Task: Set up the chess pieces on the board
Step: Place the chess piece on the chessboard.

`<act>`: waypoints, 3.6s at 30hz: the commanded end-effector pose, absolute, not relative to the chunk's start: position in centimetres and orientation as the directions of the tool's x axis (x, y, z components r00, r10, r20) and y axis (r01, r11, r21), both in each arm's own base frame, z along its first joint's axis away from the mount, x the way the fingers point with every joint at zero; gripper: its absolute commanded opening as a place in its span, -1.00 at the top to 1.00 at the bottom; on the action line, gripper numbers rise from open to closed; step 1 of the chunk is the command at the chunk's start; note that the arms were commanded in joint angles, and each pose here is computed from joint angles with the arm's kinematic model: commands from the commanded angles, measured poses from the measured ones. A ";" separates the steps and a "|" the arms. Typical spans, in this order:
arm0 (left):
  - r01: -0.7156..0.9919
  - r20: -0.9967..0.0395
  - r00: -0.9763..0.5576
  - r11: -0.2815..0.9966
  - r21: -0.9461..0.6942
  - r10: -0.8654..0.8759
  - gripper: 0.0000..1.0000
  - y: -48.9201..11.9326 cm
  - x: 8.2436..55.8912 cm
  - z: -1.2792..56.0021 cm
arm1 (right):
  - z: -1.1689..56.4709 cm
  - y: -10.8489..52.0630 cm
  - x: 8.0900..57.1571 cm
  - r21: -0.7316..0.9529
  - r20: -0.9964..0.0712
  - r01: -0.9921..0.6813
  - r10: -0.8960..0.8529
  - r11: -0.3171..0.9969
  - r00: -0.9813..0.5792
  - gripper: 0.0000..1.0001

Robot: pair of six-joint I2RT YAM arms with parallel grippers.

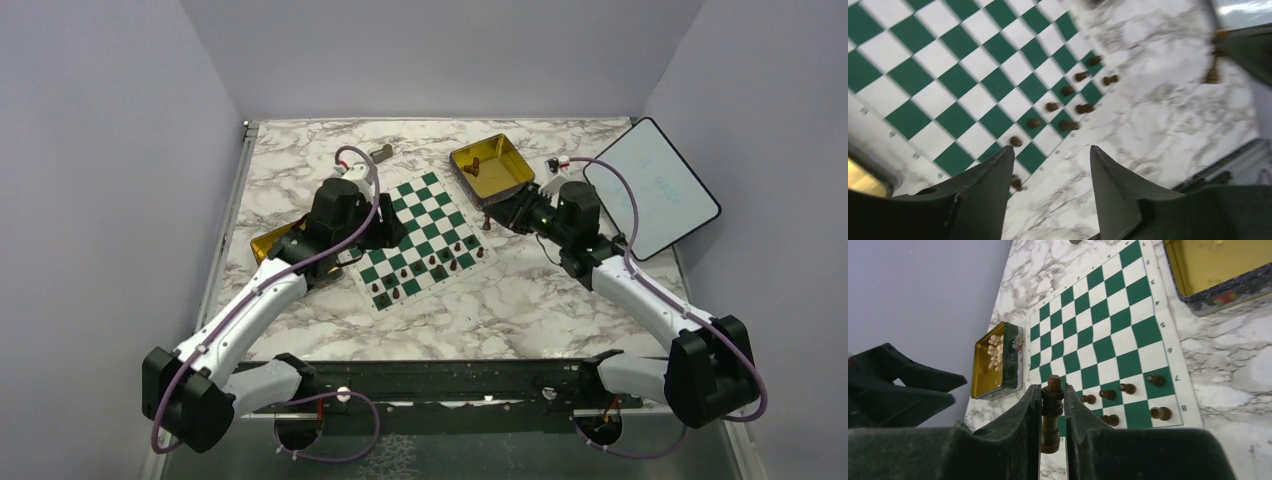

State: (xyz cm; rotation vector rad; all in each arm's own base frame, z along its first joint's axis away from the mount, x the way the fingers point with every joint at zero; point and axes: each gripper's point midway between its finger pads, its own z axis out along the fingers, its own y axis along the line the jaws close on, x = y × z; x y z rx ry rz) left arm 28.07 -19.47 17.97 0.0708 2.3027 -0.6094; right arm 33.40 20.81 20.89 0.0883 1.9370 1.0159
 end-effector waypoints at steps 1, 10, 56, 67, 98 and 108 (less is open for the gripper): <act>0.481 -0.775 -0.591 0.674 -0.561 -0.223 -0.26 -23.5 27.2 26.6 | 23.2 23.0 33.9 0.754 -0.633 -0.314 0.510 0.577 -0.583 0.96; 0.610 -0.760 -0.592 0.469 -0.639 -0.267 -0.51 -26.8 26.3 29.8 | 26.4 28.7 33.5 0.822 -0.563 -0.336 0.563 0.460 -0.605 0.95; 0.699 -0.816 -0.570 0.466 -0.543 -0.097 0.79 -28.5 27.9 25.4 | 29.0 32.1 28.0 0.713 -0.701 -0.589 0.416 0.380 -0.579 0.61; 0.862 -0.905 -0.407 0.378 -0.336 0.123 0.88 -27.4 24.6 24.4 | 28.1 29.5 25.1 0.580 -0.810 -0.713 0.183 0.394 -0.557 0.10; 0.911 -0.908 -0.374 0.256 -0.323 0.186 0.26 -27.2 21.7 22.7 | 24.6 30.7 23.7 0.619 -0.750 -0.748 -0.103 0.241 -0.654 0.99; 0.783 -0.860 -0.469 0.544 -0.301 0.199 -0.98 -24.4 24.8 20.2 | 22.5 27.7 28.5 0.472 -0.805 -0.670 -0.030 0.574 -0.593 0.99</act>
